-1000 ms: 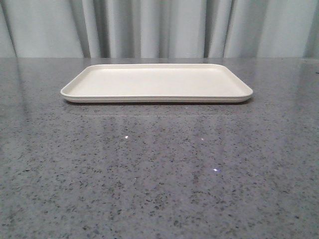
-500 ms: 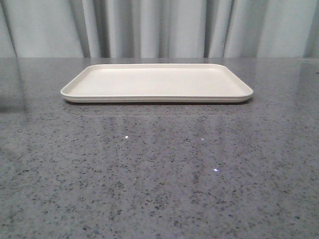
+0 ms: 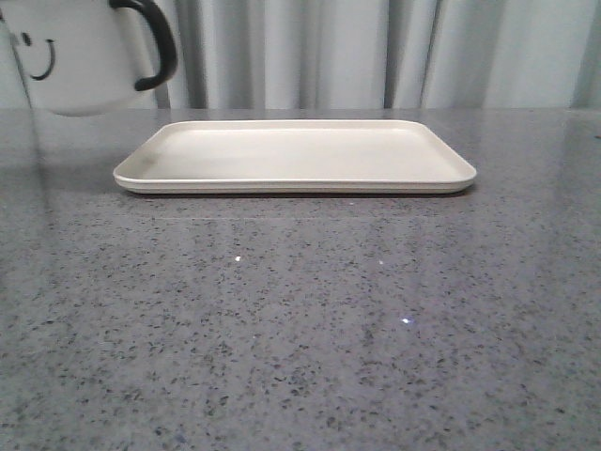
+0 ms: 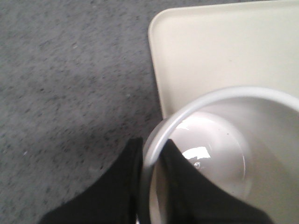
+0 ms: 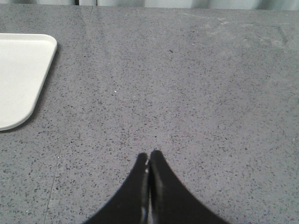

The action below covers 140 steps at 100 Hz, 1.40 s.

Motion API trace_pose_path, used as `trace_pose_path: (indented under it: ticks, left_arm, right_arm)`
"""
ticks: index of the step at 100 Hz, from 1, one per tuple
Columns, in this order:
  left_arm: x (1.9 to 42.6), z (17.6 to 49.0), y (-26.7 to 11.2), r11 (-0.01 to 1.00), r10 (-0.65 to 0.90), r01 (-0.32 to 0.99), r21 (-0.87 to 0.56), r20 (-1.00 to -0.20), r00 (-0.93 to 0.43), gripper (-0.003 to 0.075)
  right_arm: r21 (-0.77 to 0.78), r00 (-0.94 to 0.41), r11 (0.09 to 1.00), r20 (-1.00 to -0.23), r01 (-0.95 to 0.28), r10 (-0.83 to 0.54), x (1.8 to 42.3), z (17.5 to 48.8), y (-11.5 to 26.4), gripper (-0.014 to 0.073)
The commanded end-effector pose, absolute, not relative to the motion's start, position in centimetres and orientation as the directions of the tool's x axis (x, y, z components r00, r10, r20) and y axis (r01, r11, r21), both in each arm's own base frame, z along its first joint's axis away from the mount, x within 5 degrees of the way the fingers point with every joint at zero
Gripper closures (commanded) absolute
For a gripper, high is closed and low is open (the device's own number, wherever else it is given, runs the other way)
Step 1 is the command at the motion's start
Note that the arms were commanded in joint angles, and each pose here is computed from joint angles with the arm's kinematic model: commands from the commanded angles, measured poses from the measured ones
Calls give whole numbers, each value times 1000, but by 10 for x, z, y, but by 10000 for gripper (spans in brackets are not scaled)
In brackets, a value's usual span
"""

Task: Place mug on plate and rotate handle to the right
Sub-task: 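Lift the mug with the left gripper and carry it over the tray, then lower the mug onto the tray, open the left gripper, withdraw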

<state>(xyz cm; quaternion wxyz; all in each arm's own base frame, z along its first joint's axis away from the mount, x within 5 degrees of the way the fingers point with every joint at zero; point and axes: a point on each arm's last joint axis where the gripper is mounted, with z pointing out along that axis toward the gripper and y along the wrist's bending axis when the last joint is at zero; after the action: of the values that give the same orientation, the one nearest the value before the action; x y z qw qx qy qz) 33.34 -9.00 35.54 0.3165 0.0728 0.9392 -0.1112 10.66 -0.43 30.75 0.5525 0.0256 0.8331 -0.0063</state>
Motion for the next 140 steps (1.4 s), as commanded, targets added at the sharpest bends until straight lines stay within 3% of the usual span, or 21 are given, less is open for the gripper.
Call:
trace_pose_path:
  ticks: [1,24,50,104,114,140]
  left_arm:
    - [340,383,-111,942,105,297,-156,-703,-703,739]
    - [364,380,-159,885,274,457,-89,-694,-666,739]
    - [377,365,-195,848,340,524,-80,-675,-654,739]
    - [385,351,-202,839,367,540,-70,-659,-656,732]
    - [385,350,-202,839,368,539,-70,-657,-658,673]
    - [386,348,-202,840,367,538,-73,-654,-661,409]
  right_arm:
    - [10,-301,999,-953,49,24,110,323,-5,664]
    - [10,-301,999,-953,49,24,110,323,-5,664]
    - [10,-306,999,-952,49,24,110,322,-5,664]
    - [9,-332,999,-943,50,25,109,320,-5,664]
    - [9,-332,999,-943,50,25,109,320,-5,664]
    - [9,-332,999,-943,50,25,109,320,-5,664]
